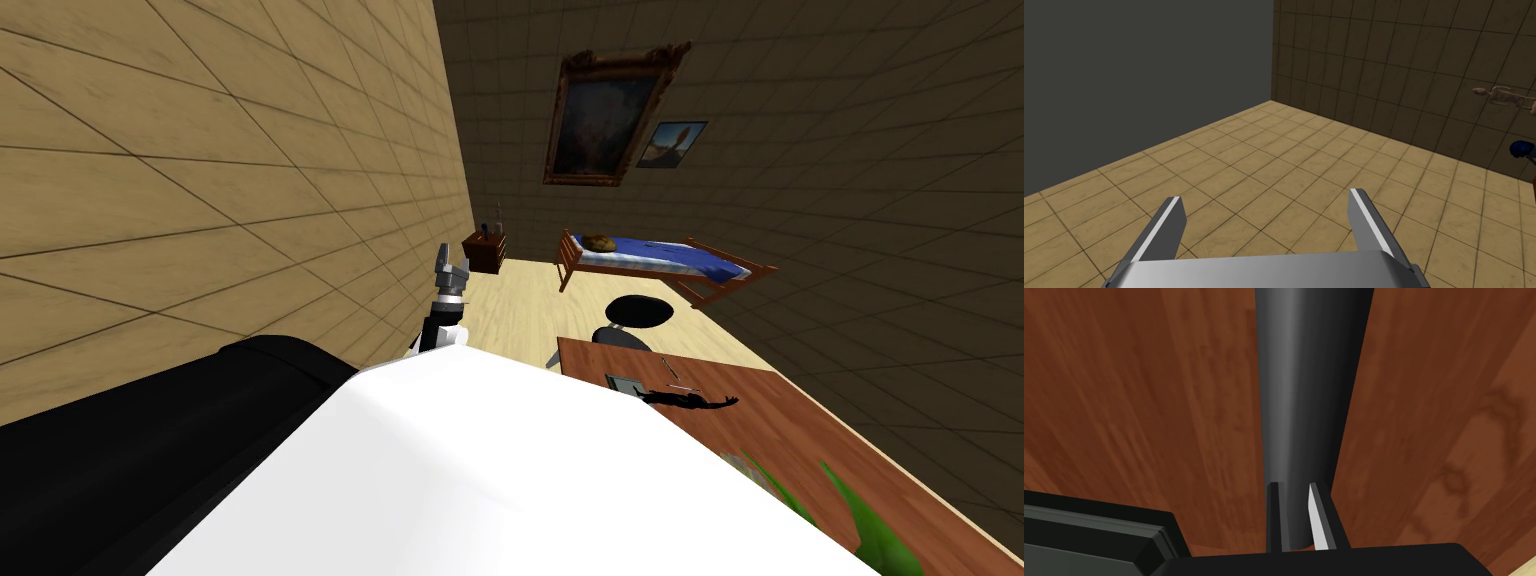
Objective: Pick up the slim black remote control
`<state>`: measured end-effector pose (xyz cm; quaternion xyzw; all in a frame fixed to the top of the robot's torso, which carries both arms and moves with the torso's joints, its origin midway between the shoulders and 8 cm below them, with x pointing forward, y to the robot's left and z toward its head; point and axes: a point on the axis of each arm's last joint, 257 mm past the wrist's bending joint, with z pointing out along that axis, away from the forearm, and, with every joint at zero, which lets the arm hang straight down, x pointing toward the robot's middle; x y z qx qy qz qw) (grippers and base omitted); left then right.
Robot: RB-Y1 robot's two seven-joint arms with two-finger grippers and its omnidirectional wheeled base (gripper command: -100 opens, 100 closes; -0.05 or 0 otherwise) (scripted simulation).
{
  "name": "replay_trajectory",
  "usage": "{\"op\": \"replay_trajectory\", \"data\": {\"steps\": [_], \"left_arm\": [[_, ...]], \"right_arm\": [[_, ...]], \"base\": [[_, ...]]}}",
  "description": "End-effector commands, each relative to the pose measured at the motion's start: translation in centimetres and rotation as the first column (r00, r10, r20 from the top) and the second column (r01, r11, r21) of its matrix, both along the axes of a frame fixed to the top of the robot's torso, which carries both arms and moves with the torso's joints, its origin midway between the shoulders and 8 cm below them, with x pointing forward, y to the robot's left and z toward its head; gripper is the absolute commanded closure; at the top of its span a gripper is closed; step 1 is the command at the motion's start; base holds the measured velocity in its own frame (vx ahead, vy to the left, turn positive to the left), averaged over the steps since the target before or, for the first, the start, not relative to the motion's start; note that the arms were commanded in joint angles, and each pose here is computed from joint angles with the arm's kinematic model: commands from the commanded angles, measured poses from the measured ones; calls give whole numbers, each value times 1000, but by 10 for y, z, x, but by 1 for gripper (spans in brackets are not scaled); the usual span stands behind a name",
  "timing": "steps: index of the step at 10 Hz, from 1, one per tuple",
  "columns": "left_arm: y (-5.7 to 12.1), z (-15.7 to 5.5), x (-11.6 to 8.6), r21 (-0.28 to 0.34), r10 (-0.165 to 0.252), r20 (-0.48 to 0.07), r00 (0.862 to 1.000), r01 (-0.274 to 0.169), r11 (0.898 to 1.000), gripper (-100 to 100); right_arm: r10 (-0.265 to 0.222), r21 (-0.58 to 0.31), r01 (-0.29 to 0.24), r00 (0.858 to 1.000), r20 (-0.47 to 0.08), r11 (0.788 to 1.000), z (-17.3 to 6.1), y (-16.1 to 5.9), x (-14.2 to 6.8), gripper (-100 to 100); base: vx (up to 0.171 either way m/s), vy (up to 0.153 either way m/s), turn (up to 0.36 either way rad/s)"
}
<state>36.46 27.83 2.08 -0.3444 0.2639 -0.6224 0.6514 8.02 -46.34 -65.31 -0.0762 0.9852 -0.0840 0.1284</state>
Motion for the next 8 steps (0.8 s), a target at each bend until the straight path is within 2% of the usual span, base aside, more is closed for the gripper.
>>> {"op": "replay_trajectory", "data": {"steps": [1,2,6,7,8], "left_arm": [[0,0,0,0,0,0,1000,0,1000,0],[0,0,0,0,0,0,1000,0,1000,0],[0,0,0,0,0,0,1000,0,1000,0],[0,0,0,0,0,0,1000,0,1000,0],[0,0,0,0,0,0,1000,0,1000,0]], "right_arm": [[0,0,0,1000,0,1000,0,0,0,0],[9,-4,-9,1000,-3,1000,6,-12,-4,100],[24,-5,-24,1000,-4,1000,22,-41,-11,100],[21,-6,-21,1000,-4,1000,19,-36,-11,100],[21,-6,-21,1000,-4,1000,20,-36,-11,0]], "base": [[0,0,0],[26,72,-41],[25,95,-44],[9,37,-15],[1,7,1]]}}
